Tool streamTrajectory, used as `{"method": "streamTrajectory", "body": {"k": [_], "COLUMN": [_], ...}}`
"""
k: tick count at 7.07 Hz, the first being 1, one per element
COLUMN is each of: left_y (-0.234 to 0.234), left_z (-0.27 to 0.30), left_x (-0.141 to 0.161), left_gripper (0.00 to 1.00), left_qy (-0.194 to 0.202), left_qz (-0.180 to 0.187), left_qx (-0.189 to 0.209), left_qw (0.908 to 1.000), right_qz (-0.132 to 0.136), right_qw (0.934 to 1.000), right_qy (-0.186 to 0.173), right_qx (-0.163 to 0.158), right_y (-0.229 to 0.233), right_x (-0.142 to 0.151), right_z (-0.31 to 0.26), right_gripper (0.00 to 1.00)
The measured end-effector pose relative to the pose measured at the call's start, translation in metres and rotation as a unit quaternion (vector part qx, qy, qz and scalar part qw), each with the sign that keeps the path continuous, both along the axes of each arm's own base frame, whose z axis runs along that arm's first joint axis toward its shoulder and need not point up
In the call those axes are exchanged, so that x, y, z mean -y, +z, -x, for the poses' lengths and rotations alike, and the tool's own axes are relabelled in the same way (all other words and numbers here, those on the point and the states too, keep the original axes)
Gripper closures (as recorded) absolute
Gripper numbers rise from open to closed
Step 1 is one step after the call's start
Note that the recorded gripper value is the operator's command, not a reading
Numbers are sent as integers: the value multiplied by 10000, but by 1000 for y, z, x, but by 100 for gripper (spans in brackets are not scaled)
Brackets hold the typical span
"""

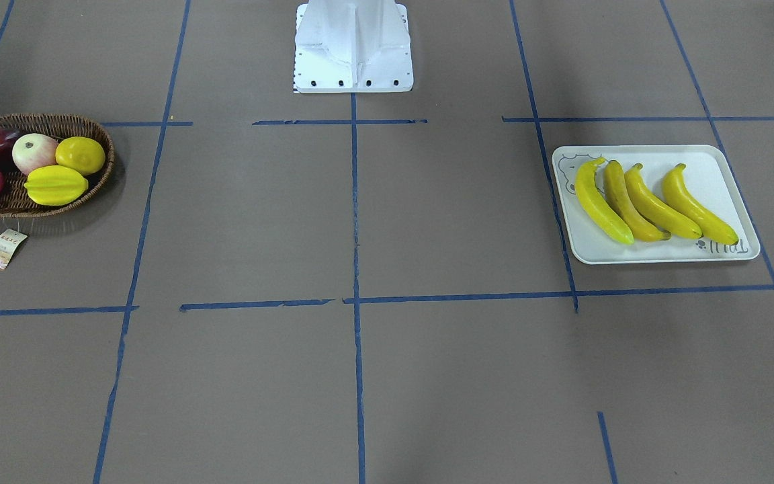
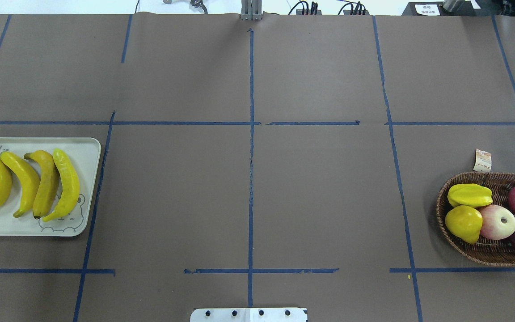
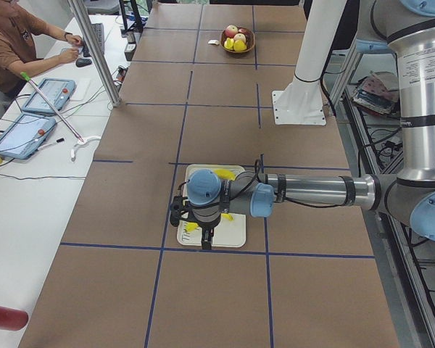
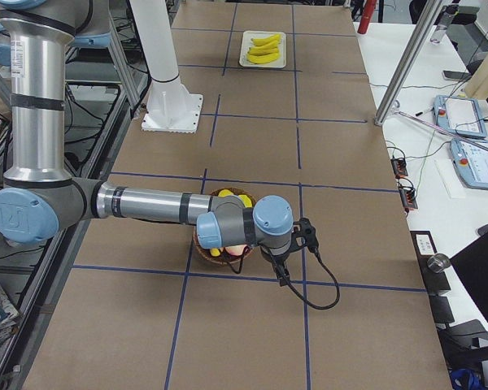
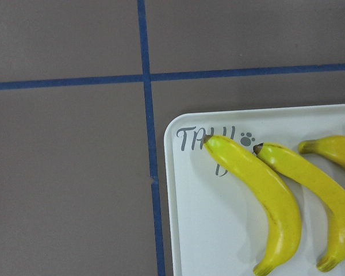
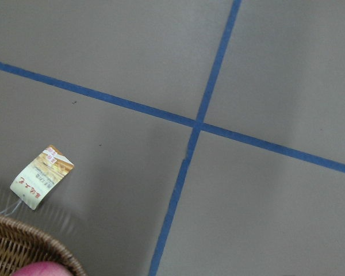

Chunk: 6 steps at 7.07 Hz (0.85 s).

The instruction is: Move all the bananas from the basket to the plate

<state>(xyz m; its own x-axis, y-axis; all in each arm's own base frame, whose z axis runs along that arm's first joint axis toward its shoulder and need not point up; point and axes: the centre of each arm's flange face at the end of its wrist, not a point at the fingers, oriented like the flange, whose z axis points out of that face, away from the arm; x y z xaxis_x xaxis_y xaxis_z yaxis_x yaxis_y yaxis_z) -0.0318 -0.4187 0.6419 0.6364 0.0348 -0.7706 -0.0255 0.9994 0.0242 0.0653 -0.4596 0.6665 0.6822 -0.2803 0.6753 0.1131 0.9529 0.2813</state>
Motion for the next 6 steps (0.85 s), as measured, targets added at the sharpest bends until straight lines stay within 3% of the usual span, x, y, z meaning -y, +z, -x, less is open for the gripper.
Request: {"method": "streamTrajectory", "body": {"k": [4,6], "left_y": [8,2], "left_z": [0,-1], "left_x": [1,6], "left_gripper": [0,0], "left_qy": [9,7], "left_qz": [31,-39], "left_qx": [-20,-19], "left_qw": [10000,10000], "right_qz": [1011,1124], "right_qw": [9919,9896], "right_qy": [569,676], "right_qx": [524,595], "right_y": [11,10], "right_x": [-22,-24], "right_z": [-46,-55], "right_gripper": [0,0]}}
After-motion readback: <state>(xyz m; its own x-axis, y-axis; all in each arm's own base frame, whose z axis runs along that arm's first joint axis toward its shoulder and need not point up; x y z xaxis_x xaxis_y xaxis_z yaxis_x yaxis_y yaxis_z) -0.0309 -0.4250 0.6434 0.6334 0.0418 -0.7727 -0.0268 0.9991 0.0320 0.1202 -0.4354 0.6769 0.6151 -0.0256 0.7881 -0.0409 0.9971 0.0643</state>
